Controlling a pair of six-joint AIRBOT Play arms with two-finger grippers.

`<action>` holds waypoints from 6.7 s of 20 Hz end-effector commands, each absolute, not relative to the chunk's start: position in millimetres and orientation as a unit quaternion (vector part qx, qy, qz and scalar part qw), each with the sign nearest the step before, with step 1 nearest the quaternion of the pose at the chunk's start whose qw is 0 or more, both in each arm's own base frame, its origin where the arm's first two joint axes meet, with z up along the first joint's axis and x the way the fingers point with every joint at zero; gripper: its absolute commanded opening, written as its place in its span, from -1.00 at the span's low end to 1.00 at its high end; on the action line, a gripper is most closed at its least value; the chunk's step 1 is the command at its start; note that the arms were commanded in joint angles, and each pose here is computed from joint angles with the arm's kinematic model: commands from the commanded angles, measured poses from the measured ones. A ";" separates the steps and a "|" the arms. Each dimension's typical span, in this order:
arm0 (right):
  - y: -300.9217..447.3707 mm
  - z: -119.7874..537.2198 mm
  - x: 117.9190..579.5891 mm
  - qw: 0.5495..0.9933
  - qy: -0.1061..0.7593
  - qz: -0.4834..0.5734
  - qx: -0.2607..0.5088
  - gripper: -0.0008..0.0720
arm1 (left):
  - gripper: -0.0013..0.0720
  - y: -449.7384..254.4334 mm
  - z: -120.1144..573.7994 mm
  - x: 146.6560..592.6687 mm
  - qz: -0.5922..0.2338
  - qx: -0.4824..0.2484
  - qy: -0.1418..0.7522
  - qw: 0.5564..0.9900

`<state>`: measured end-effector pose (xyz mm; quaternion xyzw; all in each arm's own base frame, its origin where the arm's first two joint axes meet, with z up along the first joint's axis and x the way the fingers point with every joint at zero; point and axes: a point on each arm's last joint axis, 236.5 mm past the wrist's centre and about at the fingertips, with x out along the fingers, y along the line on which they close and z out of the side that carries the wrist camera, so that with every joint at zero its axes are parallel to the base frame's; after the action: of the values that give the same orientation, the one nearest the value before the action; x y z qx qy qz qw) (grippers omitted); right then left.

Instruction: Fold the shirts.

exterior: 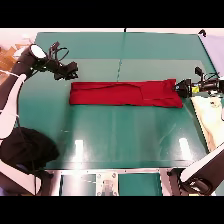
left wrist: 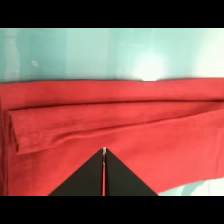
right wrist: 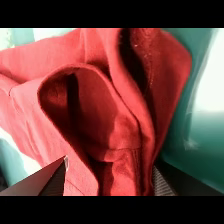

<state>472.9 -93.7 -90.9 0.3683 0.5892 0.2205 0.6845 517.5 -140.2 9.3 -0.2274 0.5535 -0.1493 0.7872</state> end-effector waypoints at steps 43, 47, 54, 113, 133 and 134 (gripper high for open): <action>184.7 182.7 455.3 0.753 0.501 0.374 0.205 -0.91 | -0.91 -216.9 22.1 472.1 -0.308 -0.149 0.646 0.682; 294.0 157.7 467.3 0.754 0.476 0.392 0.227 -0.91 | -0.91 -89.3 20.8 486.8 -0.166 -0.110 0.660 0.724; 485.6 34.9 456.8 0.755 0.454 0.395 0.259 0.43 | -0.91 -19.4 21.3 490.2 -0.113 -0.136 0.656 0.734; -300.9 140.9 281.7 0.691 0.410 -0.323 0.500 -0.91 | -0.91 -24.3 22.4 486.7 -0.127 -0.134 0.660 0.729; -277.1 -4.0 156.1 0.494 0.592 -0.447 0.452 0.64 | -0.91 -32.1 26.7 490.7 -0.140 -0.146 0.650 0.733; -277.0 4.4 172.7 0.513 0.579 -0.434 0.462 0.64 | -0.91 -34.7 29.5 491.6 -0.144 -0.150 0.646 0.734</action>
<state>150.4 -278.6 -4.9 0.4450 0.5969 -0.4536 0.4898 487.9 -29.2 24.6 -0.1421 0.6557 -0.1357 0.7290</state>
